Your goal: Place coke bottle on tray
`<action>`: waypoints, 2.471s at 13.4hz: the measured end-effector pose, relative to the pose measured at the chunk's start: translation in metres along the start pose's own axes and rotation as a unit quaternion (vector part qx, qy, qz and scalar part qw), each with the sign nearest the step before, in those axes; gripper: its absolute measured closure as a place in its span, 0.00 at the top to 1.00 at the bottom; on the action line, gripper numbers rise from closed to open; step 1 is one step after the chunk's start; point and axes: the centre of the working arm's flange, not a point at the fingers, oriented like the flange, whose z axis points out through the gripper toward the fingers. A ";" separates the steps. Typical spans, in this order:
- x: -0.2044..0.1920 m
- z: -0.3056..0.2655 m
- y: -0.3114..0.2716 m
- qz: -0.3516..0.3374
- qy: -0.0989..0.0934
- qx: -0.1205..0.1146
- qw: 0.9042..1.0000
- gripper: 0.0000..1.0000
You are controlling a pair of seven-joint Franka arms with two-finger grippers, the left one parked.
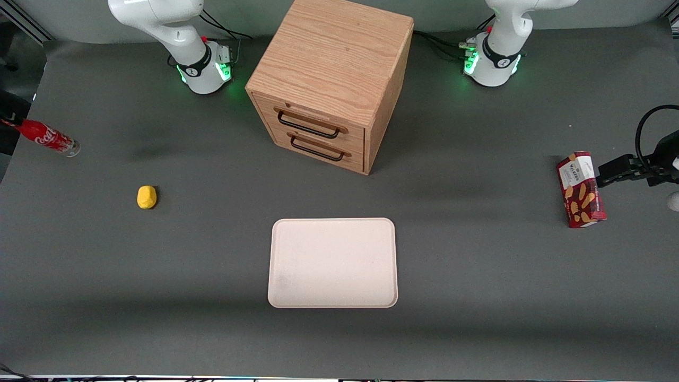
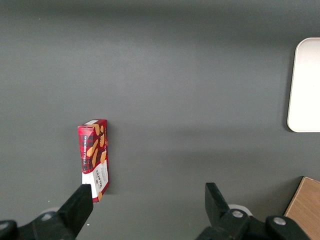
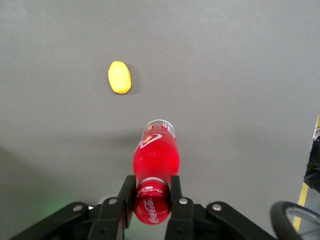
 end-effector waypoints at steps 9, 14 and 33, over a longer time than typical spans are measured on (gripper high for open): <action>0.041 -0.098 -0.062 -0.034 0.027 -0.002 0.999 0.31; 0.118 -0.111 -0.206 -0.058 0.021 -0.001 0.998 0.31; 0.212 0.000 -0.546 0.109 0.012 0.043 0.993 0.31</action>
